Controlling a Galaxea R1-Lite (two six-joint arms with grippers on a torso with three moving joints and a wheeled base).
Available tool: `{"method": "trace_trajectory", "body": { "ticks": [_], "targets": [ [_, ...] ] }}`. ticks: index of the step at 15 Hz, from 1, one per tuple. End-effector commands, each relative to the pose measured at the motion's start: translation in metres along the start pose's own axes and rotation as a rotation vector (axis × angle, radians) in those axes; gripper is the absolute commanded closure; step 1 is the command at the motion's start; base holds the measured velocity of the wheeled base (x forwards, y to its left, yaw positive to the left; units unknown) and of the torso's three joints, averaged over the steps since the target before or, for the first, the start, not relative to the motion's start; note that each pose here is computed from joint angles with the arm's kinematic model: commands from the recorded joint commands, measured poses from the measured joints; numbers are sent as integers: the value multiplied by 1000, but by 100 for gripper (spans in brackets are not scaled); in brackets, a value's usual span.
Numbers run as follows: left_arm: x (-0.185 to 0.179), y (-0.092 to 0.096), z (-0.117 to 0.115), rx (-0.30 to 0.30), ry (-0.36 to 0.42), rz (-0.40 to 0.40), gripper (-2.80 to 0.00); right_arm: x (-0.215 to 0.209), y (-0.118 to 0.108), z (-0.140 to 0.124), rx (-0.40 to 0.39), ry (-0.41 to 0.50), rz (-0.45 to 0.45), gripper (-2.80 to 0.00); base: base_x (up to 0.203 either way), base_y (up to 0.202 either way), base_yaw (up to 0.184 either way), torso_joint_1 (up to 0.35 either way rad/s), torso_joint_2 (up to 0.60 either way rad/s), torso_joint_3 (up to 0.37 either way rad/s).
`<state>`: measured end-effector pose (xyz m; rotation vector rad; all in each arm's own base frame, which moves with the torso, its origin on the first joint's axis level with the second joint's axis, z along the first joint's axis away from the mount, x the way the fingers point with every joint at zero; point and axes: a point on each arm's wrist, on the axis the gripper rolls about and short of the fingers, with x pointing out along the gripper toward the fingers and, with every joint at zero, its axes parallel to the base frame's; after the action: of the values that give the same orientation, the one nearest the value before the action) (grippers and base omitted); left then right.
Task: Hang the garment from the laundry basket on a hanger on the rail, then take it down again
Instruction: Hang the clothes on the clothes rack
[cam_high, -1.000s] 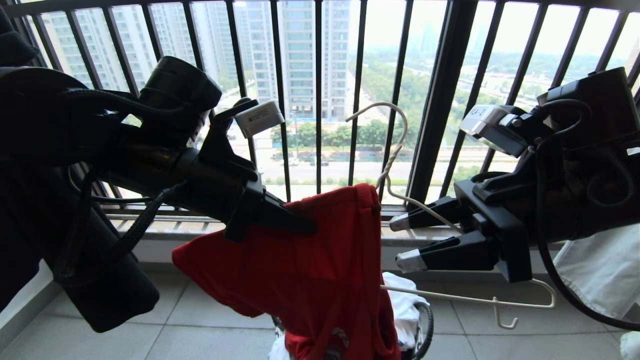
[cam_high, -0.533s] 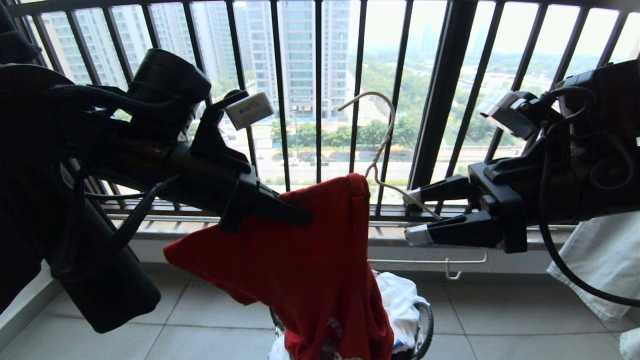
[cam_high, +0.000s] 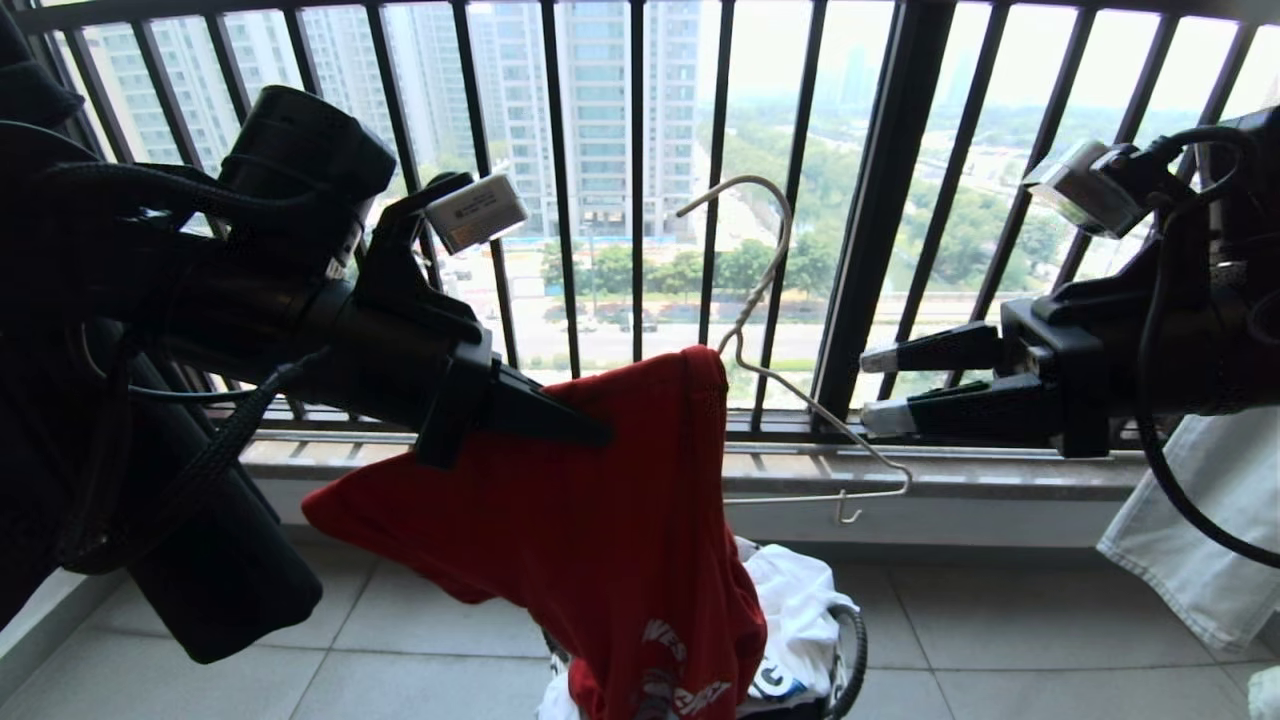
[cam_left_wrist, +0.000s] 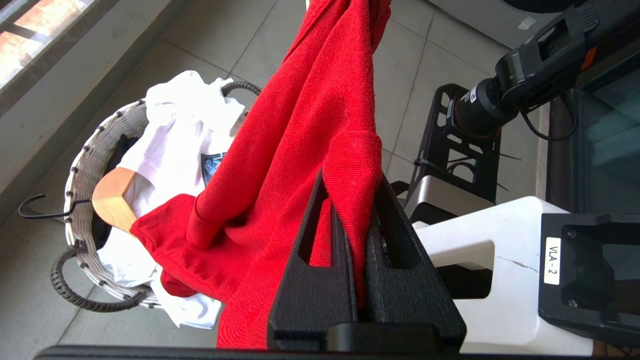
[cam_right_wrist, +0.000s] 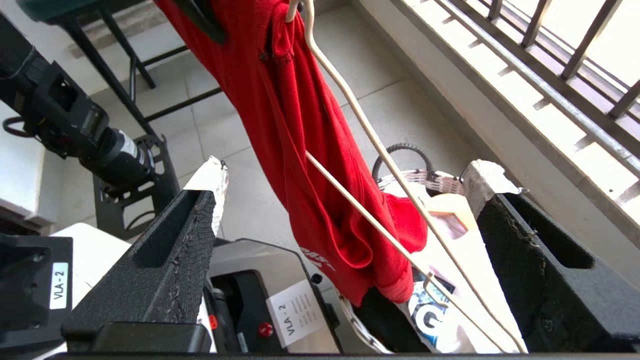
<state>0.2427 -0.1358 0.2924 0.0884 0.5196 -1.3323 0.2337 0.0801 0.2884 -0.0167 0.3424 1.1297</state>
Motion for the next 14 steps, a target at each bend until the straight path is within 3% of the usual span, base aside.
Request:
{"method": "trace_trajectory", "body": {
  "ticks": [1,2,3,5,8,10,12,14],
  "targets": [
    [-5,1,-1,-26,-7,12,0,-23,11,-1,148,-12,-40,-280,0,0,0,0,0,0],
    [-6,1,0,-45,-9,14,0,-33,17,-6,208,-2,-64,-280,0,0,0,0,0,0],
    [-8,-1,0,-55,-13,15,0,-40,23,-15,263,23,-84,0,0,0,0,0,0,0],
    [-13,-4,0,-71,-22,23,0,-46,34,-30,364,77,-103,0,0,0,0,0,0,0],
    [-22,-4,3,-26,-76,56,0,-25,33,-33,511,142,-41,0,0,0,0,0,0,0],
    [-24,-4,4,-28,-104,65,0,2,19,-40,569,203,-42,0,0,0,0,0,0,0],
    [-28,-9,7,-43,-143,71,0,25,15,-46,626,261,-99,0,0,0,0,0,0,0],
    [-29,-9,4,-20,-184,79,0,33,12,-46,666,247,-111,0,0,0,0,0,0,0]
  ]
}}
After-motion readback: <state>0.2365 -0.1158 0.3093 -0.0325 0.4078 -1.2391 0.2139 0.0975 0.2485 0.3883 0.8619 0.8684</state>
